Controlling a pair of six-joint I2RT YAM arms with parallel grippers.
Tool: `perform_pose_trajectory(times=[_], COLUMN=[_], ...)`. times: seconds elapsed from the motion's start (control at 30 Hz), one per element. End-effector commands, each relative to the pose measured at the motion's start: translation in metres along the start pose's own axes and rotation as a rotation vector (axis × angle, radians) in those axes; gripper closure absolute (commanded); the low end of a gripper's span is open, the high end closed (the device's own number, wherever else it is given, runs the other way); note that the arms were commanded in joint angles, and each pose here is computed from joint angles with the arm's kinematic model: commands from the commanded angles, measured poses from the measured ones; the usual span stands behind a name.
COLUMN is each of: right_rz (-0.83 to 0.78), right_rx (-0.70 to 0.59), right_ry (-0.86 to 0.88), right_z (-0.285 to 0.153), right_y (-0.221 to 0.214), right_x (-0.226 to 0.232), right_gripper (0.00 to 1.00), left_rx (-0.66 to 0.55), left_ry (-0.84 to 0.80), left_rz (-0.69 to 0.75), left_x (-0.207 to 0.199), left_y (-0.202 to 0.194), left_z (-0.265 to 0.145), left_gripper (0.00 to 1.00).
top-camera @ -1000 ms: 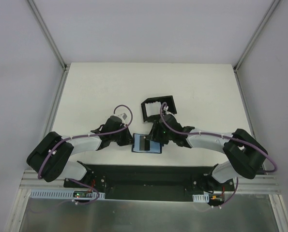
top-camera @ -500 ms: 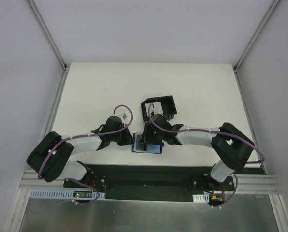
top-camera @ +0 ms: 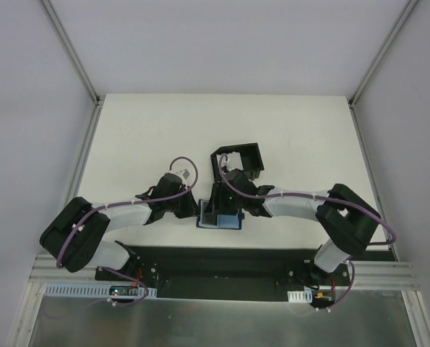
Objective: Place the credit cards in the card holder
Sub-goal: Insert the credit card into the card holder, then pick up the credit card from the storage box.
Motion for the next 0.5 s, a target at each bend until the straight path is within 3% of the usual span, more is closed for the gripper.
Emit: perform_pose_trajectory(times=[0.0, 0.23, 0.47], right_rz=[-0.083, -0.156, -0.167], right_rx=[-0.115, -0.275, -0.236], right_ry=[0.027, -0.076, -0.186], right_z=[-0.033, -0.088, -0.084], right_y=[0.024, 0.099, 0.161], right_x=[0.013, 0.012, 0.01], right_gripper=[0.47, 0.34, 0.28], left_rx=[0.086, 0.057, 0.05], left_ry=[0.098, 0.077, 0.055], left_rz=[-0.004, 0.0, 0.016], left_x=[0.015, 0.007, 0.0], left_y=[-0.018, -0.009, -0.001], left_z=[-0.002, -0.005, -0.006], left_gripper=[1.0, 1.0, 1.0])
Point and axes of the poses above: each gripper's point midway between its finger pads, its own z axis out along the fingers, its own x axis along the line the jaws close on, y = z × x, the point moved 10 cm from there along -z, back along the fingers, and after that the axes turned 11 degrees about z, right-handed, at the moved point
